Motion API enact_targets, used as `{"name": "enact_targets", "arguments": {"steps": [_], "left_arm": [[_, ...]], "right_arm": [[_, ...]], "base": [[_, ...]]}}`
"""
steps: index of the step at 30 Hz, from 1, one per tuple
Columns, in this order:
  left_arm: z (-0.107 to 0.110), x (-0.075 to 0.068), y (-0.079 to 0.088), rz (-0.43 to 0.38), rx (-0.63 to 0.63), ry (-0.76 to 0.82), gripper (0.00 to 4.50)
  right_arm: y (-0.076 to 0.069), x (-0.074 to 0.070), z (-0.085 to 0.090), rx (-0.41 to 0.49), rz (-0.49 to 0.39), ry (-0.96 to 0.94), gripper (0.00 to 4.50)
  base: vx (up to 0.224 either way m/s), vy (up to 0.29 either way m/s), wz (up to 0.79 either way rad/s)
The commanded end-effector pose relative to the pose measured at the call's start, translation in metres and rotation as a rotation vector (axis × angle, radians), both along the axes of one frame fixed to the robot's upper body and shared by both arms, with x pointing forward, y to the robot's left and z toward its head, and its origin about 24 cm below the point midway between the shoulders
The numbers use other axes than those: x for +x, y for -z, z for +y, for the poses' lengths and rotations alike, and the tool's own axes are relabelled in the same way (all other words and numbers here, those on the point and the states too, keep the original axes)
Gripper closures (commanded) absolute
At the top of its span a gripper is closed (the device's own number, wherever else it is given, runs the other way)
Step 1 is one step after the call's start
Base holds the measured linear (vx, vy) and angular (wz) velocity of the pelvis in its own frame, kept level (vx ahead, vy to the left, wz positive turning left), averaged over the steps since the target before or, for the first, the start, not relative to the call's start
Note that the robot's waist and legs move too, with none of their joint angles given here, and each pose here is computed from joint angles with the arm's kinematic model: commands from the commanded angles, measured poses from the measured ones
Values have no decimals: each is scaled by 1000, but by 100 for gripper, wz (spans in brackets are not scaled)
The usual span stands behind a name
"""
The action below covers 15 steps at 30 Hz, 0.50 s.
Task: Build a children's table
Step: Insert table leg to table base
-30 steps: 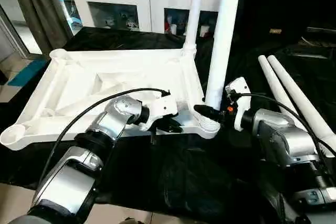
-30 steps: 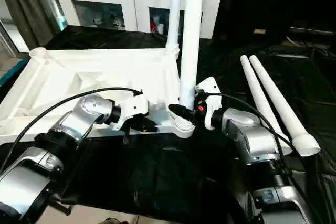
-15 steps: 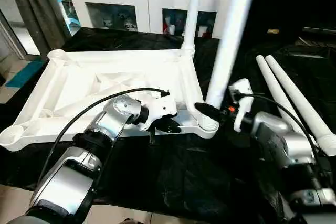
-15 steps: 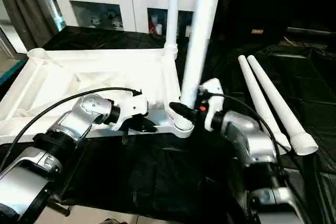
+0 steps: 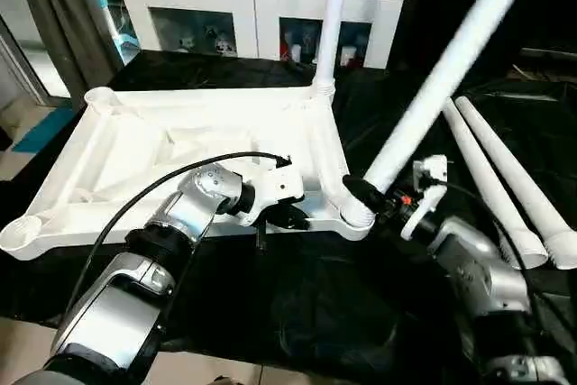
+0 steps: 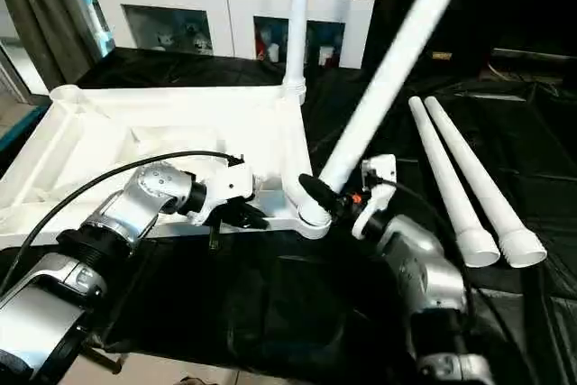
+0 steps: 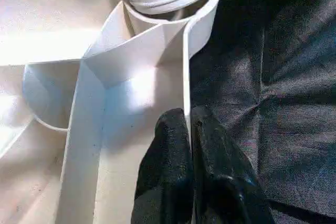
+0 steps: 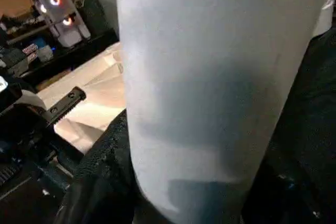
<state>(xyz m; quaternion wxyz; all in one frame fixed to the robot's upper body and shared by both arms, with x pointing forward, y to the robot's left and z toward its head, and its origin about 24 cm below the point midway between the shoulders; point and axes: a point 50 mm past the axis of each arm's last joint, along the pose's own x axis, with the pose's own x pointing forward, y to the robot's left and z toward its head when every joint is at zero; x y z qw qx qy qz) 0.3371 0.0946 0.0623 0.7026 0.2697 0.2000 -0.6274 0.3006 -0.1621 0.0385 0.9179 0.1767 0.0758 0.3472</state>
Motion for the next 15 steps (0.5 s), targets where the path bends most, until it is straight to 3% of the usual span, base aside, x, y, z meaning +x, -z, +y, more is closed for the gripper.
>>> {"name": "enact_targets", "arguments": {"steps": [1, 6, 15], "left_arm": [[6, 4, -6, -37, 27, -11, 450], [5, 5, -6, -38, 29, -14, 450], [5, 2, -3, -35, 30, -11, 450]], "right_arm": [[31, -15, -10, -71, 125, 41, 255], [31, -21, -9, -175, 77, -11, 255], [28, -18, -4, -294, 29, -72, 255]], "base": [[0, 0, 0], [0, 0, 0], [0, 0, 0]]}}
